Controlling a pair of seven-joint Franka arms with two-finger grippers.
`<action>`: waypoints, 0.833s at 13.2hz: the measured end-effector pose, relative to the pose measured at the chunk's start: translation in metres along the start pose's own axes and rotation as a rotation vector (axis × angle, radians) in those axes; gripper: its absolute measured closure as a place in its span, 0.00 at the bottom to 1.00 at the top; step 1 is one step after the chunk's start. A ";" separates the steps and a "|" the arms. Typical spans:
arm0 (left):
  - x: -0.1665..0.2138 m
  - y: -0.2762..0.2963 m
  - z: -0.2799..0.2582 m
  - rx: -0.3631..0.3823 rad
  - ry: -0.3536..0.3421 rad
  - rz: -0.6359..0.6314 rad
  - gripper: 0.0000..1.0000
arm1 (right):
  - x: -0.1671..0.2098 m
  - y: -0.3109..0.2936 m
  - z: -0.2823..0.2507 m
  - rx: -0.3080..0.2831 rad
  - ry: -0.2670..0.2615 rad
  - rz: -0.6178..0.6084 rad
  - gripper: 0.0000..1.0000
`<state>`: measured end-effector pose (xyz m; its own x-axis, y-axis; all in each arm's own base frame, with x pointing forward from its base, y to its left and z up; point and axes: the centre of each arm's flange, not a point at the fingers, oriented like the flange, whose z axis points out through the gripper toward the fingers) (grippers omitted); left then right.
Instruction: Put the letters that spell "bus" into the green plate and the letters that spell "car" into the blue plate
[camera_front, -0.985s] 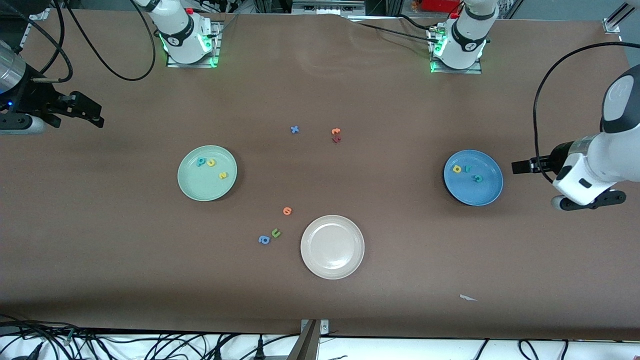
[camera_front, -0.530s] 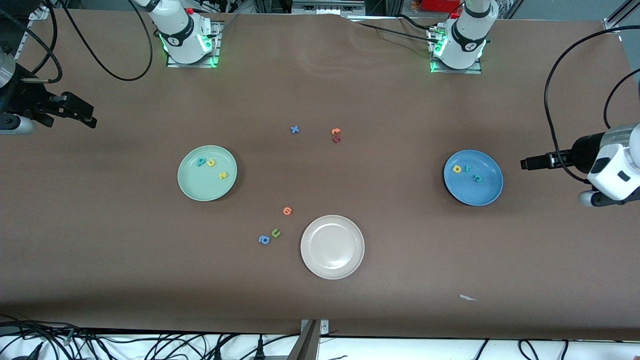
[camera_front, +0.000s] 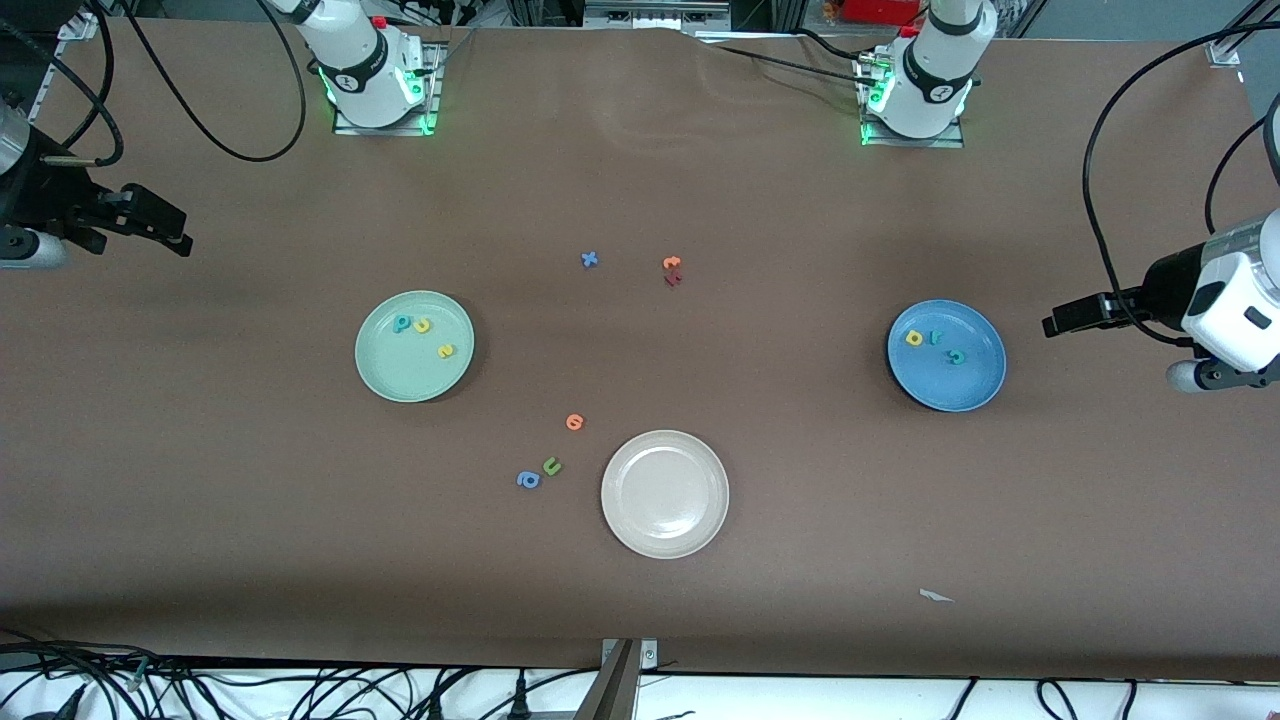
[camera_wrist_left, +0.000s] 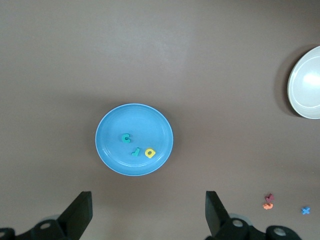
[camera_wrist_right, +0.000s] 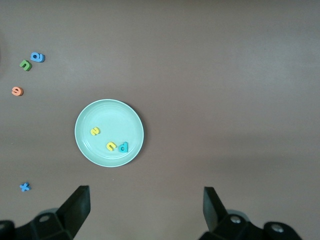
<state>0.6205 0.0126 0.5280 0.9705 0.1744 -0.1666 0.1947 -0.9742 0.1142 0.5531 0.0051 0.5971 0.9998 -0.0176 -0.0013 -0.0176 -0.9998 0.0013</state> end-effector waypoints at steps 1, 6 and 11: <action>0.000 -0.002 0.002 0.000 -0.003 -0.001 0.00 | 0.000 0.000 0.000 0.000 0.000 0.000 0.00; 0.000 -0.002 0.007 0.002 -0.012 0.004 0.00 | 0.000 0.000 0.000 0.000 0.000 0.000 0.00; 0.000 -0.002 0.009 0.002 -0.015 0.025 0.00 | 0.000 0.001 0.000 0.000 0.000 0.001 0.00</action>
<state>0.6192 0.0137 0.5191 0.9728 0.1483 -0.1780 0.1706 -0.9784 0.1169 0.5532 0.0046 0.5973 0.9998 -0.0184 -0.0010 -0.0184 -0.9998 0.0013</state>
